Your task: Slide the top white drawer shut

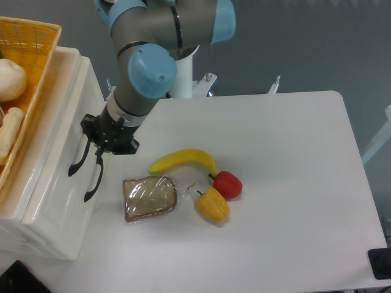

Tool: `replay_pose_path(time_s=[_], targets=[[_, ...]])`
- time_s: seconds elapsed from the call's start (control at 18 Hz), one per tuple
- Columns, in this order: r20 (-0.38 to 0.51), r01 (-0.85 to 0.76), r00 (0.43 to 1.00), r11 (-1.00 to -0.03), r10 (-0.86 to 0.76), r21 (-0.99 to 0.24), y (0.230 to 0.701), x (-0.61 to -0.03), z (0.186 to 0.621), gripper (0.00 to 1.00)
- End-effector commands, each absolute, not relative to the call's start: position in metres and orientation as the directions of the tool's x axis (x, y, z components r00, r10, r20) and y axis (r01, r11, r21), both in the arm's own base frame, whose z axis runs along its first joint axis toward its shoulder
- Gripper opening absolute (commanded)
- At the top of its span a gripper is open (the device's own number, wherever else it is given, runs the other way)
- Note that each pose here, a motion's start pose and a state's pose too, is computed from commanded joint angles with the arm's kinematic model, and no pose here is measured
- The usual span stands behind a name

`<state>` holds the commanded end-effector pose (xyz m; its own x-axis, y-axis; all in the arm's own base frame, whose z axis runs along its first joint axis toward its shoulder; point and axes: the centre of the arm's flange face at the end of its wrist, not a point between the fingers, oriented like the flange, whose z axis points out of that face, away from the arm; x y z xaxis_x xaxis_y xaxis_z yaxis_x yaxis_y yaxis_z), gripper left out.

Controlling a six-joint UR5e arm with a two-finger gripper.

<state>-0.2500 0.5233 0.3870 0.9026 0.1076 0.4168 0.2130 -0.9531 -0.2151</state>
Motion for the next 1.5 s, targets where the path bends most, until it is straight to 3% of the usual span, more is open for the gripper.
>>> replay_pose_path(time_s=[0.33,0.78,1.11,1.5], targets=[[0.284,0.273,0.938,-0.930,0.200,-0.247,0.501,-0.321,0.387,1.00],[0.164,0.370,0.925,-0.907,0.342,-0.198,0.462,-0.434,0.379,1.00],[0.056,0.098,0.994,-0.982,0.090,-0.164,0.416,-0.483,0.363,1.00],[-0.029,-0.166,0.986,-0.984,-0.165,-0.057,0.370,-0.537,0.341,1.00]])
